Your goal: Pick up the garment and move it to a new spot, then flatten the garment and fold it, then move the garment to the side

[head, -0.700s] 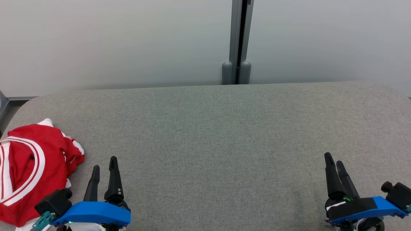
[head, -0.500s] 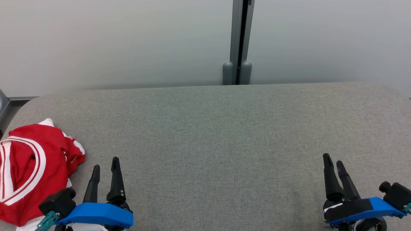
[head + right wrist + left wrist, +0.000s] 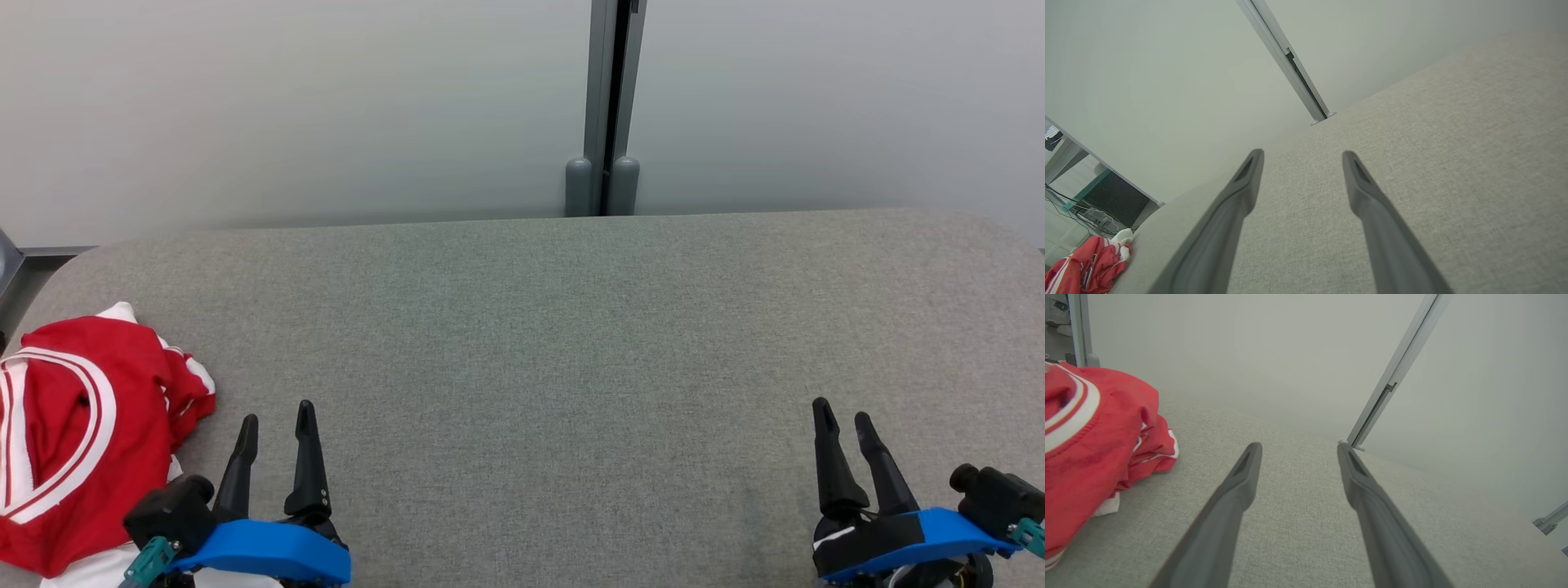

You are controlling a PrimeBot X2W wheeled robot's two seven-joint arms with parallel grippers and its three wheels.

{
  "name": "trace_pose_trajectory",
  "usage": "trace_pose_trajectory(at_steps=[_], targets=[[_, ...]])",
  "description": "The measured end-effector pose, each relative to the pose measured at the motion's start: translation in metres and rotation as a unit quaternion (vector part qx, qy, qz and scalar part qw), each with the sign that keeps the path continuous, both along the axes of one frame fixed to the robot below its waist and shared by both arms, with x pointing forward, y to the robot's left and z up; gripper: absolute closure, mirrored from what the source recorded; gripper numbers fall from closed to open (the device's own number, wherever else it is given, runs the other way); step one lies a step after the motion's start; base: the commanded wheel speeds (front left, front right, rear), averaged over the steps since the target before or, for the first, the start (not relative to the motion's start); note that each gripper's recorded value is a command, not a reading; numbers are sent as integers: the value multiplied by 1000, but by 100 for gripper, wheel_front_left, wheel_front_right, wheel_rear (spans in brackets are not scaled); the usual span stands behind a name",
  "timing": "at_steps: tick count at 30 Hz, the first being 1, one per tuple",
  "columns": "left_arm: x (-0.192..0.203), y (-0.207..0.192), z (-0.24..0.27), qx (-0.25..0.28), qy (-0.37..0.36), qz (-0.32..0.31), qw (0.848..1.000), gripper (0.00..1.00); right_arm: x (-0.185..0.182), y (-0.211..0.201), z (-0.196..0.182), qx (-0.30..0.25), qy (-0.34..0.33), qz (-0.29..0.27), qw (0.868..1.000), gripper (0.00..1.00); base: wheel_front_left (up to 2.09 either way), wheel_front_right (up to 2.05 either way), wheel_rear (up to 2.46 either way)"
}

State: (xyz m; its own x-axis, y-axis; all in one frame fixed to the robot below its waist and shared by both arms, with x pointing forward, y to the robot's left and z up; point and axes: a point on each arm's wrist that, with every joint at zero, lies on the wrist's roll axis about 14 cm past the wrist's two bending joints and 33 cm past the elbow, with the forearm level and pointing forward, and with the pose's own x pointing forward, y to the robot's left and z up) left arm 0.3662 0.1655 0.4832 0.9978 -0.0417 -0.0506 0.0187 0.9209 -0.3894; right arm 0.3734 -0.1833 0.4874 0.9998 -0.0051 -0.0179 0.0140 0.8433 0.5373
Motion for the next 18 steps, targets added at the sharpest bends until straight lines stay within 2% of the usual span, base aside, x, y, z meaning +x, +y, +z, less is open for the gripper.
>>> trace_pose_trajectory(at_steps=[18], targets=[[-4, -7, -5, 82, -8, -19, 996, 0, -1, 4, 3, -76, -15, 10, 997, 0, 0, 0, 0]])
